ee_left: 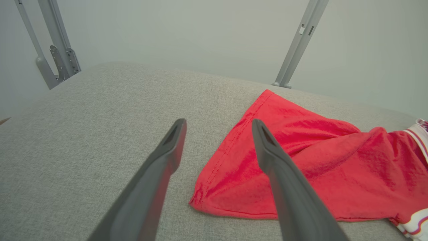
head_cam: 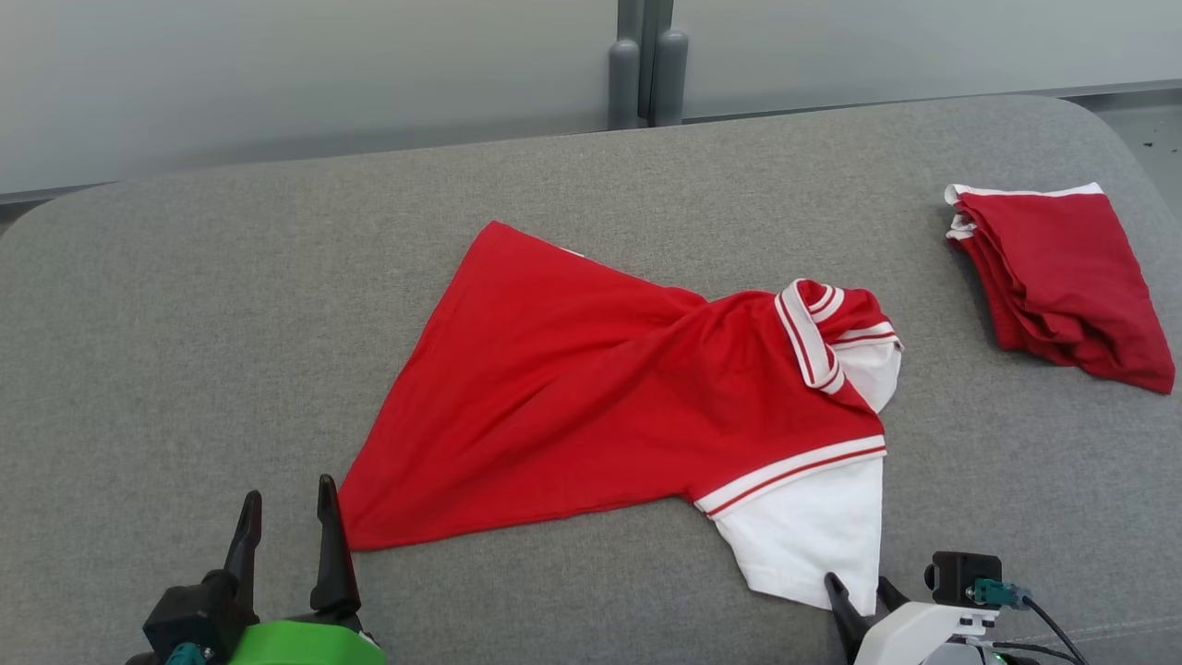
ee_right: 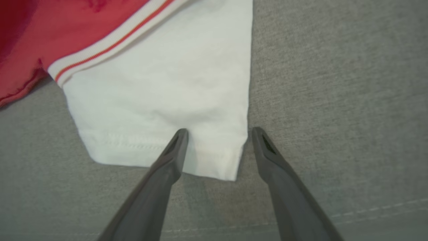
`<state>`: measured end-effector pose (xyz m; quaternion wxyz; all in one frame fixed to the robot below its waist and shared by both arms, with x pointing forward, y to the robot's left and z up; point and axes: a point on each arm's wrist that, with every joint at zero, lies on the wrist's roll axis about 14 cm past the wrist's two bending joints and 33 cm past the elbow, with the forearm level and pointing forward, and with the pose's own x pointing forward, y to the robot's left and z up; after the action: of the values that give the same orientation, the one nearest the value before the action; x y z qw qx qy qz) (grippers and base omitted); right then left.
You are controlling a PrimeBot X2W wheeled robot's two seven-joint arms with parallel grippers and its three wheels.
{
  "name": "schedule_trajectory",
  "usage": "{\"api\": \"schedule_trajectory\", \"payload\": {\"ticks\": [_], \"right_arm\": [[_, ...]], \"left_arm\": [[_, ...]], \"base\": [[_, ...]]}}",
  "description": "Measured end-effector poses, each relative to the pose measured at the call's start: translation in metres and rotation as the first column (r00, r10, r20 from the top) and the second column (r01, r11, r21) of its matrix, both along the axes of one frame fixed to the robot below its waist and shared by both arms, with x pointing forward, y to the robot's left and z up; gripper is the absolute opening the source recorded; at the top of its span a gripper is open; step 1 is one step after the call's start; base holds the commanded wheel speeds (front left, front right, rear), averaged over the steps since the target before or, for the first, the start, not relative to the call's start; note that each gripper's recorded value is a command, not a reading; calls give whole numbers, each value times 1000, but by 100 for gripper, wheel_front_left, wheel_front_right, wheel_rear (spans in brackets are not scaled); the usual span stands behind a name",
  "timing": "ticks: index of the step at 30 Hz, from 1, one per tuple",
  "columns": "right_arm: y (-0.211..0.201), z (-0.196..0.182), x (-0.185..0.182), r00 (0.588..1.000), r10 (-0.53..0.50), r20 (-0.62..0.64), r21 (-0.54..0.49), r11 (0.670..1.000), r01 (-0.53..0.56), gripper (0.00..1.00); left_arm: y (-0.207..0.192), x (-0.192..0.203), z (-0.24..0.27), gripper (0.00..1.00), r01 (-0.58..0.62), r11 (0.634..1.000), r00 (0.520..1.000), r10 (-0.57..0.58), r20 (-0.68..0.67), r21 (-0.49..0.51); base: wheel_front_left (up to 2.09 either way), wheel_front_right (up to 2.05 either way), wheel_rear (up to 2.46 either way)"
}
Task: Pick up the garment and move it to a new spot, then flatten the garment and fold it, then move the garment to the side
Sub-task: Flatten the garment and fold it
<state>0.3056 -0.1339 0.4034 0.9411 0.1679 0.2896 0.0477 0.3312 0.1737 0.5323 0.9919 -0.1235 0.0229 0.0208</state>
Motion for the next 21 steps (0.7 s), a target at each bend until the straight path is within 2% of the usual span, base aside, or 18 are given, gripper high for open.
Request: {"api": "schedule_trajectory", "payload": {"ticks": [1, 4, 5, 13, 21], "right_arm": [[0, -1, 0, 1000, 1, -3, 0, 1000, -1, 48], [1, -3, 1, 1000, 7, -9, -4, 1000, -7, 15], [2, -2, 2, 1000, 8, -5, -5, 1000, -8, 0], [-4, 22, 22, 992, -45, 115, 8, 999, 45, 0], [-36, 80, 50, 935, -129, 331, -4, 990, 138, 0]], "left_arm": [[1, 0, 0, 100, -2, 1000, 1000, 2, 0, 0], [3, -1, 0, 100, -6, 1000, 1000, 6, 1, -2], [3, -1, 1, 100, -7, 1000, 1000, 7, 2, -1], [0, -2, 3, 100, 1, 1000, 1000, 0, 8, -9], [-9, -9, -7, 100, 30, 999, 999, -32, -43, -40]], "base": [[0, 0, 0], [0, 0, 0], [0, 0, 0], [0, 0, 0], [0, 0, 0]]}}
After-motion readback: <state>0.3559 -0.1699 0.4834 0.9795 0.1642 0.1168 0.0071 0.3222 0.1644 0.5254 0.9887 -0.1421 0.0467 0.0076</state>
